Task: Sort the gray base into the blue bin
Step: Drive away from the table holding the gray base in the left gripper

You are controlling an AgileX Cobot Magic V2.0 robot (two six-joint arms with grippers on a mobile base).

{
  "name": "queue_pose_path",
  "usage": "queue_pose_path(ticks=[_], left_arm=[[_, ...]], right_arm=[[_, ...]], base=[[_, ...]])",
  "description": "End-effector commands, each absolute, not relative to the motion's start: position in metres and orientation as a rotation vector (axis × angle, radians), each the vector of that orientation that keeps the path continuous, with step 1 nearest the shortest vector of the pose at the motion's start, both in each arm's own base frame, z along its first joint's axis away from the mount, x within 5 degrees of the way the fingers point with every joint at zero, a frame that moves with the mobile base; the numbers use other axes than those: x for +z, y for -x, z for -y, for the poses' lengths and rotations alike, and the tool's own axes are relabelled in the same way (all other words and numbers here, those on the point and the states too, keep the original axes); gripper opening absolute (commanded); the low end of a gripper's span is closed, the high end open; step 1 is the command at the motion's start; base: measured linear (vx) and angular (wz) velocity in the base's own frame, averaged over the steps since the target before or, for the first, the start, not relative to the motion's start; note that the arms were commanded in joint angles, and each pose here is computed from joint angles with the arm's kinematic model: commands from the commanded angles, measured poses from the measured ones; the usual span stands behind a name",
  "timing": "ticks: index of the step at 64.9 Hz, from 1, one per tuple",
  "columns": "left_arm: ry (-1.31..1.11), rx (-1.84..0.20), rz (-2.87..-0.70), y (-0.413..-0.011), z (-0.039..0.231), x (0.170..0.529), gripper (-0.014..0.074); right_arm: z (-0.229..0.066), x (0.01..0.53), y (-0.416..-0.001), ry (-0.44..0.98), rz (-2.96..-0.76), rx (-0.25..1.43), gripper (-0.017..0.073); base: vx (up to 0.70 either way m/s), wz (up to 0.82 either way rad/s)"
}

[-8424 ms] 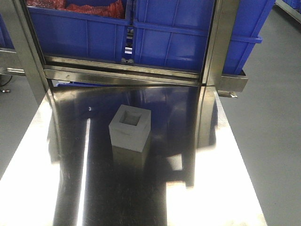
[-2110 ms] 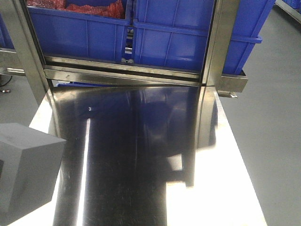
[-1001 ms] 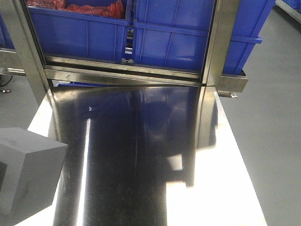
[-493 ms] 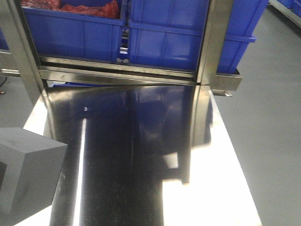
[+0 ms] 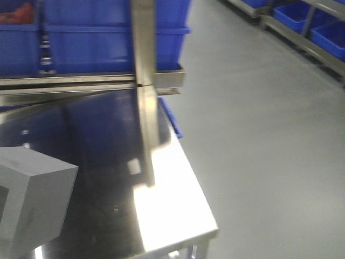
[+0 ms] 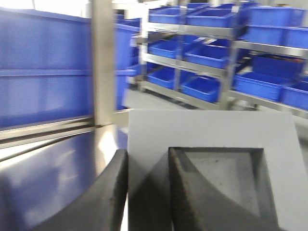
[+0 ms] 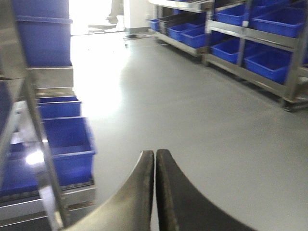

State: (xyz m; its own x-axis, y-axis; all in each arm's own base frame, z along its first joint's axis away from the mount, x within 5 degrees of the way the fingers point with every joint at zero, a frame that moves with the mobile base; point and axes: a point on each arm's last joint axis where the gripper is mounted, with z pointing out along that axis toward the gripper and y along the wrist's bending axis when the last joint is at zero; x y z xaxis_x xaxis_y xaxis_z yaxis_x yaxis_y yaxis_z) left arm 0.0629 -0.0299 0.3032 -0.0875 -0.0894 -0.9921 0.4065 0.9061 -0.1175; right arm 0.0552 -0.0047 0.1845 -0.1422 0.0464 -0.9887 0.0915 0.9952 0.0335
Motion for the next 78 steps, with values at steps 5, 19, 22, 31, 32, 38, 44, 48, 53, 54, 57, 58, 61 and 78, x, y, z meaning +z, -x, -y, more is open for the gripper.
queue_pose_path(ticks=[5,19,22,31,32,38,44,48,53,54,57,58,61,78], left_arm=[[-0.206,-0.436,-1.488,-0.0626,0.0279,0.3233,-0.0007],[-0.206,-0.436,-1.488,-0.0626,0.0279,0.3233,-0.0006],[-0.206,-0.436,-1.488,-0.0626,0.0279,0.3233,-0.0006],[-0.206,-0.436,-1.488,-0.0626,0.0279,0.3233,-0.0006],[-0.206,-0.436,-1.488,-0.0626,0.0279,0.3233,-0.0006],[-0.206,-0.436,-1.488,-0.0626,0.0279,0.3233,-0.0006],[-0.206,-0.436,-1.488,-0.0626,0.0279,0.3233,-0.0006],[-0.206,-0.436,-1.488,-0.0626,0.0279,0.3233,-0.0006],[-0.206,-0.436,-1.488,-0.0626,0.0279,0.3233,-0.0006],[-0.206,-0.436,-1.488,-0.0626,0.0279,0.3233,-0.0006],[-0.206,-0.436,-1.488,-0.0626,0.0279,0.3233,-0.0006],[-0.206,-0.436,-1.488,-0.0626,0.0279,0.3233,-0.0006],[-0.206,-0.436,-1.488,-0.0626,0.0279,0.3233,-0.0006],[-0.206,-0.436,-1.488,-0.0626,0.0279,0.3233,-0.0006]], right_arm=[[0.0049,0.1908,-0.0558,-0.094,-1.639,-0.049,-0.0005],[0.0049,0.1907,-0.0558,-0.094,-1.640,-0.049,-0.0005],[0.0049,0.1907,-0.0558,-0.094,-1.640,-0.049,-0.0005],[0.0049,0.1907,-0.0558,-0.094,-1.640,-0.049,-0.0005],[0.0049,0.1907,-0.0558,-0.094,-1.640,-0.049,-0.0005],[0.0049,0.1907,-0.0558,-0.094,-1.640,-0.049,-0.0005],[0.0049,0.1907,-0.0558,-0.094,-1.640,-0.049,-0.0005],[0.0049,0.1907,-0.0558,-0.094,-1.640,-0.049,-0.0005],[0.0049,0.1907,-0.0558,-0.094,-1.640,-0.049,-0.0005],[0.0049,0.1907,-0.0558,-0.094,-1.640,-0.049,-0.0005],[0.0049,0.1907,-0.0558,-0.094,-1.640,-0.049,-0.0005],[0.0049,0.1907,-0.0558,-0.094,-1.640,-0.049,-0.0005],[0.0049,0.1907,-0.0558,-0.094,-1.640,-0.049,-0.0005],[0.0049,0.1907,-0.0558,-0.094,-1.640,-0.049,-0.0005]], base=[[-0.11,-0.71],[-0.11,-0.69],[-0.09,-0.67],[-0.06,-0.65],[-0.04,-0.64],[-0.02,-0.63],[0.01,-0.63],[0.03,-0.63],[0.04,-0.66],[0.06,-0.67],[0.06,-0.67],[0.06,-0.68],[0.07,-0.68],[0.08,-0.68]])
